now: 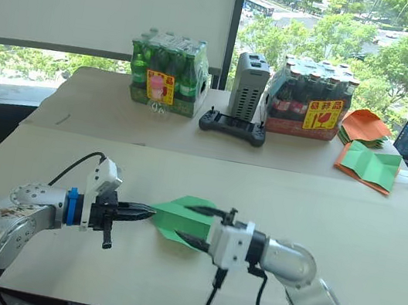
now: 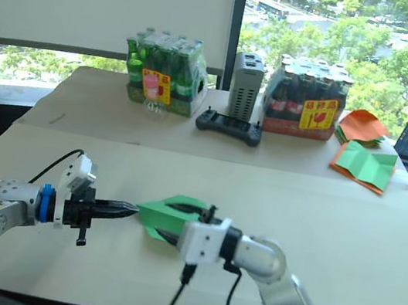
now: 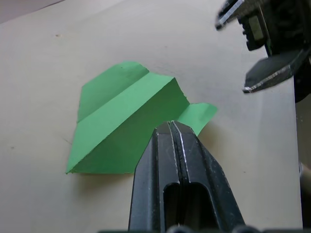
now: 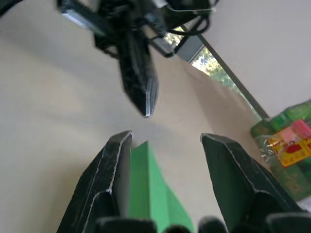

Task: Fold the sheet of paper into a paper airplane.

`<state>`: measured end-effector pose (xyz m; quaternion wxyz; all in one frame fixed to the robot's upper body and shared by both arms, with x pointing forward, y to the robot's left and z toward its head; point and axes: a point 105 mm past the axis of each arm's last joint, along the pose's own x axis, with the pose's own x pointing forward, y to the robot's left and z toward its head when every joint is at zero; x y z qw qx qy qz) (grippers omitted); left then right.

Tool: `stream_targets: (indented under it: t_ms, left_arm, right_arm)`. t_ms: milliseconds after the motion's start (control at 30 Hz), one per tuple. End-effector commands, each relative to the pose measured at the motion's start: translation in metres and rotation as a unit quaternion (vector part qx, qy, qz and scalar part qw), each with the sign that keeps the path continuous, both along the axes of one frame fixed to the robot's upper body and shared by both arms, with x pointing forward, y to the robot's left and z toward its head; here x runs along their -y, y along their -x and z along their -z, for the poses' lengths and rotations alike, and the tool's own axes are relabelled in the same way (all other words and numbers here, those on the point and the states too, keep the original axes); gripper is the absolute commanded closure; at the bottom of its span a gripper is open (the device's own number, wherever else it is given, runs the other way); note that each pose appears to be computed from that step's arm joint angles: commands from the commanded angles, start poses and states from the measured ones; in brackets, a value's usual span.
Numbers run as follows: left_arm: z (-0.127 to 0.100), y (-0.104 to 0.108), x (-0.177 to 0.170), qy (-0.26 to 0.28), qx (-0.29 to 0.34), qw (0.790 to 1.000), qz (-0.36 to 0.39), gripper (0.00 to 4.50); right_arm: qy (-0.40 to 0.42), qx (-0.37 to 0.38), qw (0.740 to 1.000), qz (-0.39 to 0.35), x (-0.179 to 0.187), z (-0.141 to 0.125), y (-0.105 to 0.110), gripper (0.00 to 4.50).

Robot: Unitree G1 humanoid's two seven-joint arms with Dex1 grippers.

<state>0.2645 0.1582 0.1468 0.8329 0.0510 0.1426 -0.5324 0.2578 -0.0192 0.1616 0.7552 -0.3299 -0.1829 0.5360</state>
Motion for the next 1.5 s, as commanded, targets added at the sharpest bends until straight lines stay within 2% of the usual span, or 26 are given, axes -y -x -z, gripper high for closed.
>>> stream_targets:
  t_ms: [33, 100, 200, 433, 600, 700, 800, 900, 1033, 1200, 1300, 1500]
  left_arm:
    - [-0.009, -0.001, 0.0, -0.001, 0.021, 1.0, 0.001, 4.5]
    - [-0.01, -0.001, 0.0, 0.0, 0.023, 1.0, 0.0, 4.5]
    - [-0.011, -0.002, -0.002, -0.002, 0.026, 1.0, -0.004, 4.5]
    - [-0.011, -0.002, -0.001, -0.001, 0.028, 1.0, -0.008, 4.5]
    - [-0.012, -0.007, 0.004, 0.001, 0.035, 0.999, -0.002, 4.5]
    - [-0.016, -0.016, 0.016, -0.001, 0.048, 0.999, 0.024, 4.5]
    - [-0.017, -0.034, 0.021, -0.012, 0.06, 0.997, 0.043, 4.5]
    - [-0.011, -0.054, 0.024, -0.038, 0.071, 0.995, 0.059, 4.5]
    - [0.004, -0.069, 0.029, -0.078, 0.074, 0.99, 0.092, 4.5]
    - [0.006, -0.074, 0.045, -0.107, 0.085, 0.978, 0.16, 4.5]
    - [0.011, -0.073, 0.043, -0.158, 0.1, 0.963, 0.196, 4.5]
    - [0.017, -0.066, 0.034, -0.204, 0.102, 0.945, 0.234, 4.5]
  right_arm:
    - [0.025, -0.081, 0.996, 0.04, 0.004, 0.025, -0.01, 2.82]
    - [0.028, -0.116, 0.992, 0.049, 0.005, 0.033, -0.01, 3.6]
    - [0.058, -0.151, 0.985, 0.053, 0.006, 0.054, -0.005, 4.49]
    - [0.077, -0.202, 0.975, 0.047, 0.005, 0.066, 0.006, 4.49]
    - [0.104, -0.221, 0.967, 0.068, 0.012, 0.08, 0.002, 4.49]
    - [0.123, -0.244, 0.958, 0.083, 0.018, 0.094, 0.0, 4.49]
    - [0.124, -0.253, 0.956, 0.086, 0.019, 0.097, 0.0, 4.49]
    - [0.126, -0.248, 0.956, 0.088, 0.02, 0.097, -0.001, 4.49]
    - [0.127, -0.247, 0.957, 0.089, 0.02, 0.096, -0.001, 4.49]
    - [0.122, -0.243, 0.957, 0.095, 0.019, 0.095, -0.001, 4.49]
    - [0.117, -0.242, 0.958, 0.098, 0.017, 0.094, -0.001, 4.49]
    - [0.108, -0.239, 0.959, 0.105, 0.013, 0.092, -0.004, 4.49]
